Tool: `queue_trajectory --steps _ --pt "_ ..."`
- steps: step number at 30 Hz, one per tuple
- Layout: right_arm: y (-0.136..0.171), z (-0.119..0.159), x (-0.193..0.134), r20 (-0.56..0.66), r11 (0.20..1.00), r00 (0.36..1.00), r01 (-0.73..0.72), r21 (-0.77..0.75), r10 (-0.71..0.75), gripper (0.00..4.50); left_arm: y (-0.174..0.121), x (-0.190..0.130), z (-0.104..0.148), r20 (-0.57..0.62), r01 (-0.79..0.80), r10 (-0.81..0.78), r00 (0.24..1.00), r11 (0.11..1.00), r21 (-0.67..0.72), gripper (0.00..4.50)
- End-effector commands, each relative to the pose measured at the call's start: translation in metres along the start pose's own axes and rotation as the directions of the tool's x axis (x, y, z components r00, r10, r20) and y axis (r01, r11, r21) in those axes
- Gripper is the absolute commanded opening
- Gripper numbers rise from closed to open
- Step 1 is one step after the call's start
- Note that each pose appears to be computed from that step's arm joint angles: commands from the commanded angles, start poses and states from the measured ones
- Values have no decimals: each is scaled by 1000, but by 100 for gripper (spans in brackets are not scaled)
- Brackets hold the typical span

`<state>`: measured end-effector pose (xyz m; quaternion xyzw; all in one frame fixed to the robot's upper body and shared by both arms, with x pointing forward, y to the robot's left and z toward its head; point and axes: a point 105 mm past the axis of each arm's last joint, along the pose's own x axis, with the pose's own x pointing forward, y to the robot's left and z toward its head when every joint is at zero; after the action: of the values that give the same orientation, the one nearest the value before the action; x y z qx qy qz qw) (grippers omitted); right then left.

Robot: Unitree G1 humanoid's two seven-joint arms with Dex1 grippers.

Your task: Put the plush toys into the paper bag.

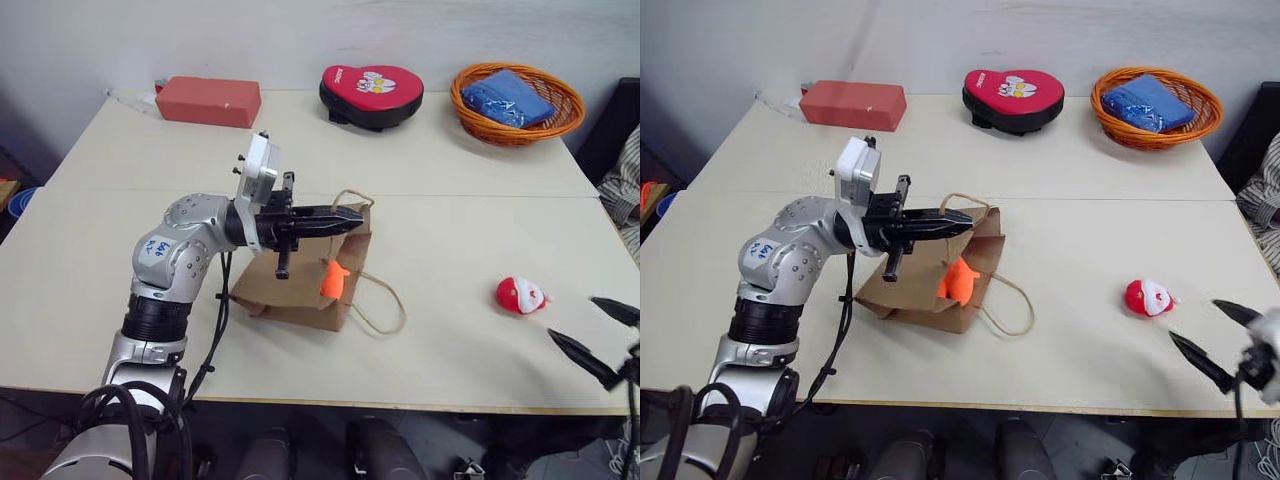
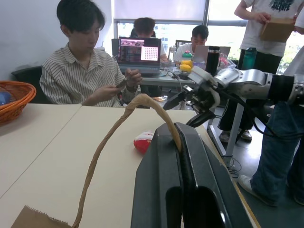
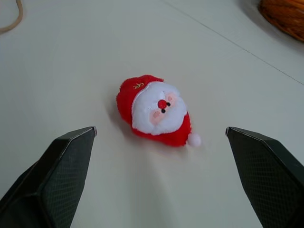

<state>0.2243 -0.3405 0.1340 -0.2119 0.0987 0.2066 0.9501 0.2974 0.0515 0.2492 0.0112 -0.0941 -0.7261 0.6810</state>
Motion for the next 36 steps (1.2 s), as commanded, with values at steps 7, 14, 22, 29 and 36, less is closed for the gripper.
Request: queue_trajectory --steps 7,14,22,29,36 --pt "-15 -25 43 -125 1000 992 15 -2 -15 352 -3 2 18 56 -20 17 998 998 54 0" --pt "-10 -16 58 -74 999 996 -37 21 38 102 -1 -1 19 45 -28 25 999 998 57 0" --pt "68 97 89 269 917 884 -398 4 382 27 -1 -4 19 37 -23 21 999 998 56 0" --pt "130 139 127 275 847 810 -531 -34 518 27 1 2 23 48 -20 16 999 998 67 0" --pt "172 158 168 183 798 777 -589 -126 602 27 2 5 23 57 -14 11 998 998 64 0"
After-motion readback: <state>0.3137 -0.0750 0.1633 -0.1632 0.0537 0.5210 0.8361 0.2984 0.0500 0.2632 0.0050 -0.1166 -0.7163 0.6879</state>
